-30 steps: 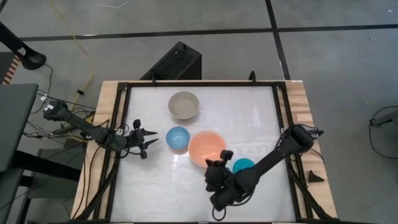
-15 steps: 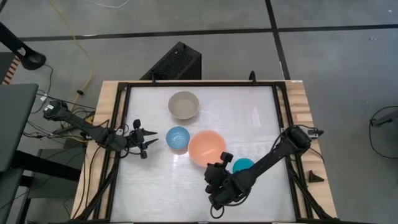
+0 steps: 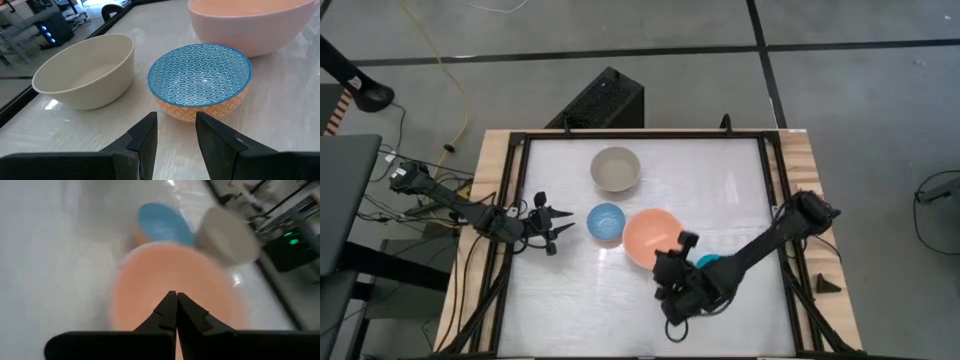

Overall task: Nest bowls inside each other
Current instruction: Stack the gray bowl on the orange bowl

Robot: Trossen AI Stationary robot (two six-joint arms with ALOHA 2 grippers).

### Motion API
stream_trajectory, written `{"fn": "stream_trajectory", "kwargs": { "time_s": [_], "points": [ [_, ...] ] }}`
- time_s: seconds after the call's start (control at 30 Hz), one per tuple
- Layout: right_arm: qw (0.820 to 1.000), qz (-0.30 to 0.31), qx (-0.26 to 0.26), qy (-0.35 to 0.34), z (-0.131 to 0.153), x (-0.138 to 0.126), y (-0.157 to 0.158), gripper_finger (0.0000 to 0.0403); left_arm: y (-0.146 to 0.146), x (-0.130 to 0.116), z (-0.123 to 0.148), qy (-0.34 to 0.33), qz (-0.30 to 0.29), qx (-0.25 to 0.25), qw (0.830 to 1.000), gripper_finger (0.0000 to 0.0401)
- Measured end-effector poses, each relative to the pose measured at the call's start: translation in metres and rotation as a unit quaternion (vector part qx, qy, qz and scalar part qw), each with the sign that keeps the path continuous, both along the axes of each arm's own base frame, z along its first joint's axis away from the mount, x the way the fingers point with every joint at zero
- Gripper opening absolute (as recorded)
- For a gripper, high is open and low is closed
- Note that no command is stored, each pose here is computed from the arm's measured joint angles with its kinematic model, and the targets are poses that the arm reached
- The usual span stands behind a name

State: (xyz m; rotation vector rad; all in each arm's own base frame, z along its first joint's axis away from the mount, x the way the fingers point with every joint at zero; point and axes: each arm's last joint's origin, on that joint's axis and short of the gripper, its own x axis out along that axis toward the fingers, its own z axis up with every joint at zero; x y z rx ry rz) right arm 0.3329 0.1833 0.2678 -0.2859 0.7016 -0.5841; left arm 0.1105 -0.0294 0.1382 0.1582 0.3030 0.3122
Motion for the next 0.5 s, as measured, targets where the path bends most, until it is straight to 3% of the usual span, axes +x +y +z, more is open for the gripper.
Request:
{"fn": "stream_trajectory", "kwargs": {
  "time_s": [0.13, 0.3, 0.4, 0.5],
  "points": [
    [0.999, -0.04, -0.009, 0.032, 0.02, -0.008, -0.041, 0.0019, 0.0, 0.0, 0.0, 0.0, 0.0, 0.0, 1.0, 0.0125],
    [0.995, -0.047, 0.06, 0.061, 0.008, -0.021, -0.081, 0.0019, 0.0, 0.0, 0.0, 0.0, 0.0, 0.0, 1.0, 0.0125],
    [0.99, 0.0, 0.141, 0.028, -0.001, -0.032, -0.095, 0.0021, 0.0, 0.0, 0.0, 0.001, 0.0, 0.0, 1.0, 0.0125],
    [0.978, 0.04, 0.197, -0.047, -0.004, -0.044, -0.108, 0.0021, 0.0, 0.0, 0.0, 0.001, 0.0, 0.0, 1.0, 0.0125]
  ]
}}
